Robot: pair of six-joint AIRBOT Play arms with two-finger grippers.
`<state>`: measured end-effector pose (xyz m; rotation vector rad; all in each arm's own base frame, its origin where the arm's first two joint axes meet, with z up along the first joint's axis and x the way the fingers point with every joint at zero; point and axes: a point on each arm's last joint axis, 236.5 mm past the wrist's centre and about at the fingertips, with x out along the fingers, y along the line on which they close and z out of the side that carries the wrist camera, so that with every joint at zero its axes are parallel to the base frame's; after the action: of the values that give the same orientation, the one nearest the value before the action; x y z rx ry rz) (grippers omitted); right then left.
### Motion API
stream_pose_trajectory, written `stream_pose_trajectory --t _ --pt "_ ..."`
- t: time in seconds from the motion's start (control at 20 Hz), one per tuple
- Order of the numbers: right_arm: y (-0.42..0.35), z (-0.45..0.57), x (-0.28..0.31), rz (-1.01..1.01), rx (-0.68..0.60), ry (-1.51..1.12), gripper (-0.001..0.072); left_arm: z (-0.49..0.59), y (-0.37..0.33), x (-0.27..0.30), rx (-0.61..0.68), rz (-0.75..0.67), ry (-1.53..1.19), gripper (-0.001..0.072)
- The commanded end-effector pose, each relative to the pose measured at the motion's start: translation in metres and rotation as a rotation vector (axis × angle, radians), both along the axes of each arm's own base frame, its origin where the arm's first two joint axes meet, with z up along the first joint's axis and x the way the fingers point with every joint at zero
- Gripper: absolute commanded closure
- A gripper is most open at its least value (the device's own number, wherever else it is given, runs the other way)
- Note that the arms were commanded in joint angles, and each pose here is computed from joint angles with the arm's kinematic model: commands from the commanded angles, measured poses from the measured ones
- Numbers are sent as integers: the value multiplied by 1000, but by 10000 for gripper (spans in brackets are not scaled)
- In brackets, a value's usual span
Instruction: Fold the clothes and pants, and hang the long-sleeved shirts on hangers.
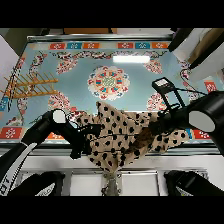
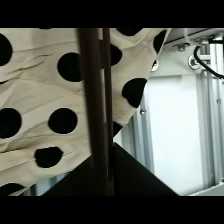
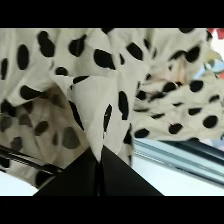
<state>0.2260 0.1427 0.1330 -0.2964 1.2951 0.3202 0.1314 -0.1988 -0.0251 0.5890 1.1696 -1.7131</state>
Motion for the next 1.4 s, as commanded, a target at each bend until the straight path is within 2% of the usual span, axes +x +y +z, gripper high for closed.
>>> stream_pose_trajectory --t 0.0,0.3,0.65,1.15,1.2,1.3,1.35 --pt "39 7 -1 92 104 65 699 8 -10 19 -19 24 -69 700" --pt "106 31 0 156 358 80 700 12 -19 44 -40 76 -155 701" --pt "167 51 13 201 521 -48 700 18 -30 50 -86 112 -161 701" --pt "175 50 15 187 541 -47 685 18 -30 50 -86 112 -162 700" --pt "175 50 15 187 541 -48 647 18 -30 50 -86 112 -162 700" --pt "174 50 15 187 540 -48 226 18 -30 50 -86 111 -161 700" --pt "174 50 15 187 540 -48 187 18 -30 50 -86 112 -161 700"
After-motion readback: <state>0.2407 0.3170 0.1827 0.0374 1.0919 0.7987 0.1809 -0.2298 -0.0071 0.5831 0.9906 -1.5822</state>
